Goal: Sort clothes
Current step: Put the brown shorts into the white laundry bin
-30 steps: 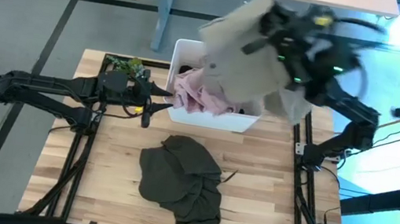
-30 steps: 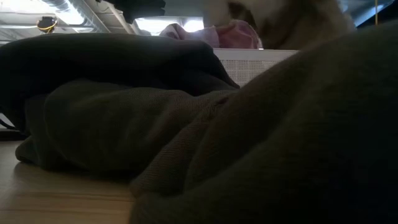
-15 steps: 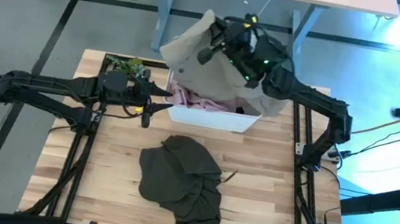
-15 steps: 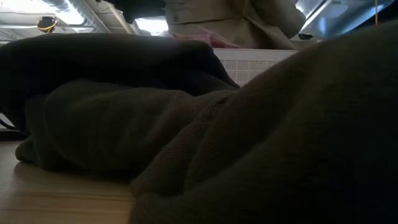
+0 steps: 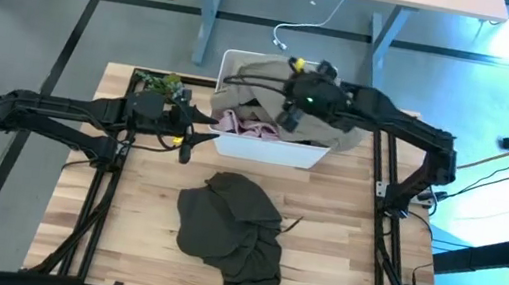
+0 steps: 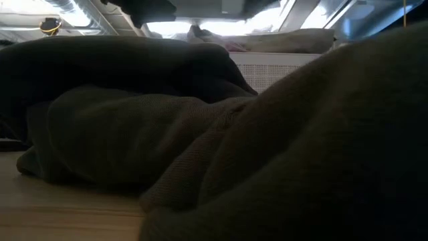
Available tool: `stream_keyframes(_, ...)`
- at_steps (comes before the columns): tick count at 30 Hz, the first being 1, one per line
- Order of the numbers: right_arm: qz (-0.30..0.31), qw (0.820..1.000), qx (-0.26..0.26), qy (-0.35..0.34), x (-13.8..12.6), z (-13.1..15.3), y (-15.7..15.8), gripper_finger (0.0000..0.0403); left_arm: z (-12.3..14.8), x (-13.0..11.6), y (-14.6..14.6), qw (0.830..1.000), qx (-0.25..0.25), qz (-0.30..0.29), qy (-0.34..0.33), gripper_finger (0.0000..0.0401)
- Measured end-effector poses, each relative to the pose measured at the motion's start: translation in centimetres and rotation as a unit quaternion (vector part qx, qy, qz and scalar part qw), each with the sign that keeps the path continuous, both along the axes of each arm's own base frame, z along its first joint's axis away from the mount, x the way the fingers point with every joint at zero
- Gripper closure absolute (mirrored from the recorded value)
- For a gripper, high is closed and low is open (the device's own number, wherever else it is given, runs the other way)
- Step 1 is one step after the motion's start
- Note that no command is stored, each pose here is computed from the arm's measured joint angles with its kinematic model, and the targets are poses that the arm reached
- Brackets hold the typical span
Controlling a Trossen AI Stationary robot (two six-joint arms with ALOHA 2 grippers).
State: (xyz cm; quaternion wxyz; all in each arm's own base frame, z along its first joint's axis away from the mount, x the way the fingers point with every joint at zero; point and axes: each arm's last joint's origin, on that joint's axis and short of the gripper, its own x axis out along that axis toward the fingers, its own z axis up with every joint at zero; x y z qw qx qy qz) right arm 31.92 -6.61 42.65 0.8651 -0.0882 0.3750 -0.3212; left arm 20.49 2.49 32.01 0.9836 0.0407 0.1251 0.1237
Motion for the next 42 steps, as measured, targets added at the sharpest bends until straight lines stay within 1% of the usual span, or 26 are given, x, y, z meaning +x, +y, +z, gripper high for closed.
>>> stream_keyframes(4,-0.061,0.997,0.037,0.04,-3.3,0.1,0.4,0.0187,0.0,0.0,0.0,1.0,-0.001,0.001,0.002,0.0244)
stream_keyframes(7,-0.115,0.989,0.072,0.056,-5.4,-0.4,0.8,0.0189,0.0,0.0,0.0,1.0,-0.005,0.002,0.001,0.0244)
stream_keyframes(9,-0.147,0.982,0.092,0.073,-6.1,-1.5,0.9,0.0189,0.0,0.0,0.0,1.0,-0.009,0.003,-0.001,0.0244)
stream_keyframes(12,-0.183,0.97,0.126,0.1,-6.5,-3.6,1.0,0.0189,0.0,0.0,0.0,1.0,-0.009,0.003,-0.001,0.0244)
stream_keyframes(13,-0.191,0.966,0.13,0.114,-6.6,-4.4,1.1,0.0189,0.0,0.0,0.0,1.0,-0.01,0.003,-0.001,0.0244)
stream_keyframes(15,-0.201,0.962,0.117,0.14,-6.4,-6.3,1.0,0.0189,0.0,0.0,0.0,1.0,-0.01,0.003,-0.002,0.0244)
stream_keyframes(16,-0.198,0.963,0.11,0.148,-6.1,-7.3,0.9,0.0189,0.0,0.0,0.0,1.0,-0.01,0.003,-0.003,0.0244)
stream_keyframes(18,-0.174,0.968,0.102,0.148,-4.9,-9.3,0.7,0.0189,0.0,0.0,0.0,1.0,-0.01,0.003,-0.005,0.0244)
stream_keyframes(21,-0.126,0.982,0.093,0.108,-2.9,-11.8,0.4,0.019,0.2,0.0,0.0,1.0,-0.009,0.003,-0.014,0.0244)
stream_keyframes(23,-0.087,0.989,0.098,0.064,-1.4,-12.6,0.3,0.019,0.3,0.1,0.0,1.0,-0.009,0.003,-0.019,0.0244)
stream_keyframes(25,-0.06,0.992,0.105,0.033,-0.1,-13.4,0.1,0.019,0.3,0.1,0.0,1.0,-0.009,0.003,-0.02,0.0244)
stream_keyframes(29,-0.015,0.991,0.129,0.006,1.7,-14.2,-0.1,0.019,0.3,0.1,0.0,1.0,-0.009,0.003,-0.018,0.0244)
stream_keyframes(30,-0.005,0.992,0.126,0.003,1.8,-14.2,-0.1,0.019,0.2,0.0,0.0,1.0,-0.009,0.003,-0.014,0.0244)
stream_keyframes(32,0.002,0.993,0.114,-0.009,1.5,-13.0,0.1,0.019,0.2,0.0,0.0,1.0,-0.01,0.003,-0.011,0.0244)
stream_keyframes(34,0.011,0.994,0.108,-0.003,1.2,-11.7,0.7,0.019,0.2,0.0,0.0,1.0,-0.01,0.003,-0.012,0.0244)
stream_keyframes(36,0.019,0.994,0.1,-0.027,0.3,-8.5,1.6,0.019,0.2,0.0,0.0,1.0,-0.01,0.003,-0.012,0.0244)
stream_keyframes(38,0.014,0.995,0.084,-0.058,-1.4,-4.8,2.8,0.019,0.2,0.0,0.0,1.0,-0.01,0.003,-0.012,0.0244)
stream_keyframes(39,0.011,0.995,0.079,-0.062,-2.3,-3.4,3.6,0.019,0.2,0.0,0.0,1.0,-0.01,0.003,-0.011,0.0244)
stream_keyframes(41,0.008,0.995,0.081,-0.063,-4.0,-1.6,5.1,0.019,0.2,0.0,0.0,1.0,-0.01,0.003,-0.012,0.0244)
stream_keyframes(42,0.004,0.994,0.087,-0.063,-4.5,-1.1,5.8,0.019,0.2,0.0,0.0,1.0,-0.01,0.003,-0.012,0.0244)
